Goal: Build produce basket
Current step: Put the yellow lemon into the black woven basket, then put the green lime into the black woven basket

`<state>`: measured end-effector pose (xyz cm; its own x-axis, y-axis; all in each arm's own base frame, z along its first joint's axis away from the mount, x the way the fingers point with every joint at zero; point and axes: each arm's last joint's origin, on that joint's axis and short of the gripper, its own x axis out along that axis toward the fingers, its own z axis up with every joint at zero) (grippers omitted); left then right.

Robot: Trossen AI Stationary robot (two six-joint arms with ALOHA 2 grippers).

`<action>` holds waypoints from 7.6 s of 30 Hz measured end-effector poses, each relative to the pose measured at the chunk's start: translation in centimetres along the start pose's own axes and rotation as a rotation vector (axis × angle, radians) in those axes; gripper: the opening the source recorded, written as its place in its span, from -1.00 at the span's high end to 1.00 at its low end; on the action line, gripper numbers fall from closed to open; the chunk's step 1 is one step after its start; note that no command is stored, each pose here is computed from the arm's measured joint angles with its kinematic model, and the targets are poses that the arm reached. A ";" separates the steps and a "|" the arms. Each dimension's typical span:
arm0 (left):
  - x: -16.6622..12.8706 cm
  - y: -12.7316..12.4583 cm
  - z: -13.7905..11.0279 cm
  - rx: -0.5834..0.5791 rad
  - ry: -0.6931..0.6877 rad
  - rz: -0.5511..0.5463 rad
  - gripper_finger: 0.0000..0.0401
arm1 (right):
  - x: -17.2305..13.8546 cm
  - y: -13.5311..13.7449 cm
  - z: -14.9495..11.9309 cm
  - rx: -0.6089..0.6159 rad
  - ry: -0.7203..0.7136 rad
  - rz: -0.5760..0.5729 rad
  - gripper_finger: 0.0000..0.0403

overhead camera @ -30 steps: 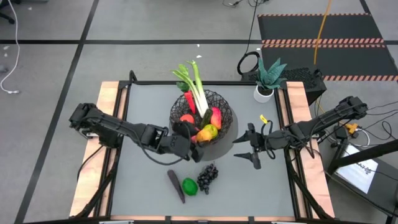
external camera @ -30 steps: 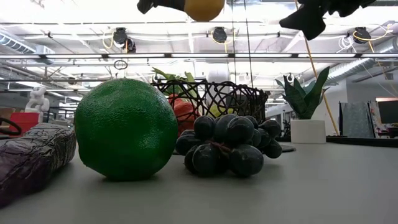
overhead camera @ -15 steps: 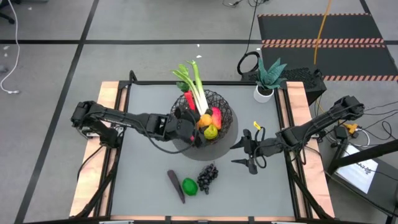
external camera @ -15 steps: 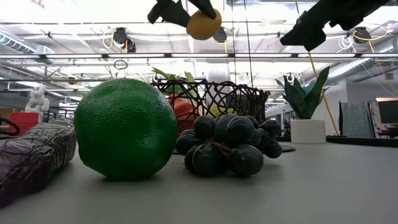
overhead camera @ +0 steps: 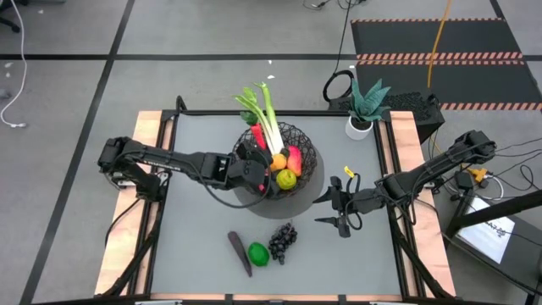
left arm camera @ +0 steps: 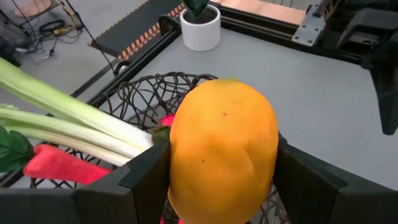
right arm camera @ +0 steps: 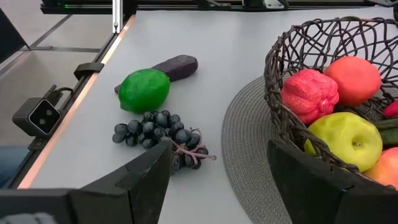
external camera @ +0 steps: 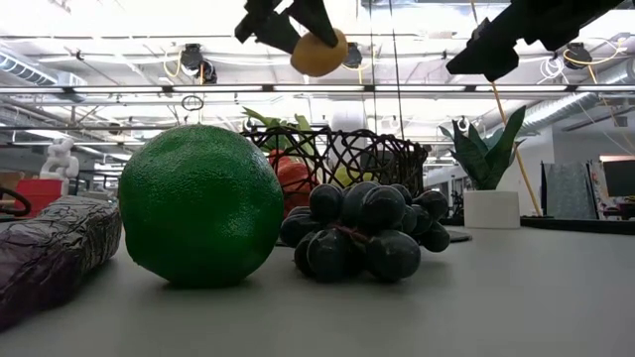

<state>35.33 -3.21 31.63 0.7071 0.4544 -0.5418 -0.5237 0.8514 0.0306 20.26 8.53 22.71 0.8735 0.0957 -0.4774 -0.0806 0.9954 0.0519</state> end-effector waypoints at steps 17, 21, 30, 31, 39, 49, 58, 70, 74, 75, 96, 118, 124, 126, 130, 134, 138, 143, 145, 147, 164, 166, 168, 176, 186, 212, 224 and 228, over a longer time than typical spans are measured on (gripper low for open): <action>1.8 1.4 -1.1 0.032 0.024 0.049 -0.25 | 0.0 0.0 0.0 -0.001 0.004 -0.001 -0.28; 2.8 2.2 -2.4 0.027 0.058 0.080 -0.25 | 0.0 0.0 0.0 -0.001 0.004 -0.001 -0.28; 5.4 4.5 -4.9 -0.007 0.061 0.137 -0.25 | 0.0 0.0 0.0 -0.001 0.004 -0.001 -0.28; 5.6 4.7 -5.1 -0.012 0.060 0.143 -0.25 | 0.0 0.0 0.0 -0.001 0.004 -0.001 -0.28; 6.4 5.5 -6.2 -0.026 0.060 0.160 -0.44 | 0.0 0.0 0.0 -0.001 0.004 -0.003 -0.28; 6.1 5.2 -4.9 -0.091 -0.054 0.120 -0.86 | 0.2 0.1 0.3 0.022 -0.038 0.004 -0.28; 4.0 4.2 -3.6 -0.099 -0.126 0.002 -0.70 | 3.5 2.3 -0.2 0.008 -0.095 0.064 -0.28; -0.2 3.1 -2.7 -0.078 -0.187 -0.091 -0.45 | 10.4 5.8 -1.3 0.011 -0.124 0.106 -0.29; -0.5 2.5 -3.0 -0.057 -0.181 -0.108 -0.40 | 12.6 7.9 -1.0 -0.006 -0.112 0.129 -0.35; -0.6 2.3 -3.0 -0.057 -0.182 -0.113 -0.39 | 13.2 8.6 -0.9 -0.009 -0.113 0.132 -0.38; -3.5 -1.7 -4.9 -0.029 -0.162 -0.254 -0.39 | 20.9 13.3 0.2 0.127 -0.211 -0.157 -0.76; -4.2 -2.4 -5.3 -0.040 -0.166 -0.261 -0.39 | 23.2 12.5 -2.7 0.189 -0.111 -0.160 -0.69; -4.2 -2.4 -5.3 -0.036 -0.167 -0.260 -0.39 | 23.4 12.0 -2.8 0.197 -0.063 -0.137 -0.50; -4.2 -2.4 -5.3 -0.036 -0.167 -0.260 -0.39 | 23.4 12.0 -2.9 0.199 -0.057 -0.137 -0.46; -4.2 -2.4 -5.3 -0.040 -0.166 -0.260 -0.39 | 23.2 12.0 -2.6 0.165 -0.055 -0.132 -0.44; -4.2 -2.4 -5.3 -0.041 -0.166 -0.260 -0.39 | 22.3 12.5 -1.8 0.090 -0.042 -0.105 -0.44; -4.2 -2.4 -5.3 -0.040 -0.166 -0.260 -0.39 | 20.6 12.7 0.3 0.020 -0.060 -0.083 -0.44; -4.2 -2.4 -5.3 -0.039 -0.165 -0.260 -0.39 | 18.2 12.5 2.6 -0.017 -0.048 -0.089 -0.44; -4.2 -2.4 -5.4 -0.035 -0.165 -0.259 -0.39 | 16.9 12.6 3.7 -0.020 -0.051 -0.083 -0.44; -4.2 -2.4 -5.4 -0.033 -0.162 -0.258 -0.39 | 15.6 12.8 4.7 -0.025 -0.050 -0.074 -0.44; -4.1 -2.4 -5.5 -0.033 -0.156 -0.255 -0.39 | 2.3 10.0 1.5 0.142 -0.373 0.042 -0.44; -4.1 -2.4 -5.5 -0.033 -0.156 -0.255 -0.39 | 1.2 9.0 0.8 0.196 -0.445 0.070 -0.44; -4.1 -2.4 -5.5 -0.034 -0.156 -0.255 -0.39 | 0.2 8.0 0.1 0.257 -0.521 0.098 -0.44; -4.1 -2.4 -5.4 -0.036 -0.156 -0.256 -0.39 | -2.7 4.4 -1.9 0.412 -0.756 0.149 -0.44; -4.1 -2.4 -5.4 -0.036 -0.157 -0.256 -0.39 | -3.4 3.0 -2.4 0.385 -0.827 0.107 -0.44; -4.2 -2.4 -5.4 -0.038 -0.160 -0.258 -0.39 | -3.5 3.3 -2.3 -0.443 -0.871 -0.094 -0.44; -4.2 -2.4 -5.4 -0.038 -0.160 -0.258 -0.39 | -3.5 3.3 -2.3 -0.522 -0.869 -0.133 -0.44; -4.2 -2.4 -5.4 -0.038 -0.160 -0.258 -0.39 | -3.5 3.3 -2.3 -0.484 -0.870 -0.115 -0.44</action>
<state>31.07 -8.56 29.27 0.8834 0.2625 -0.3882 -0.3324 0.9349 -0.1242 15.86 11.46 22.53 0.9201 0.1528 0.3607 0.0090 0.9123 -0.4095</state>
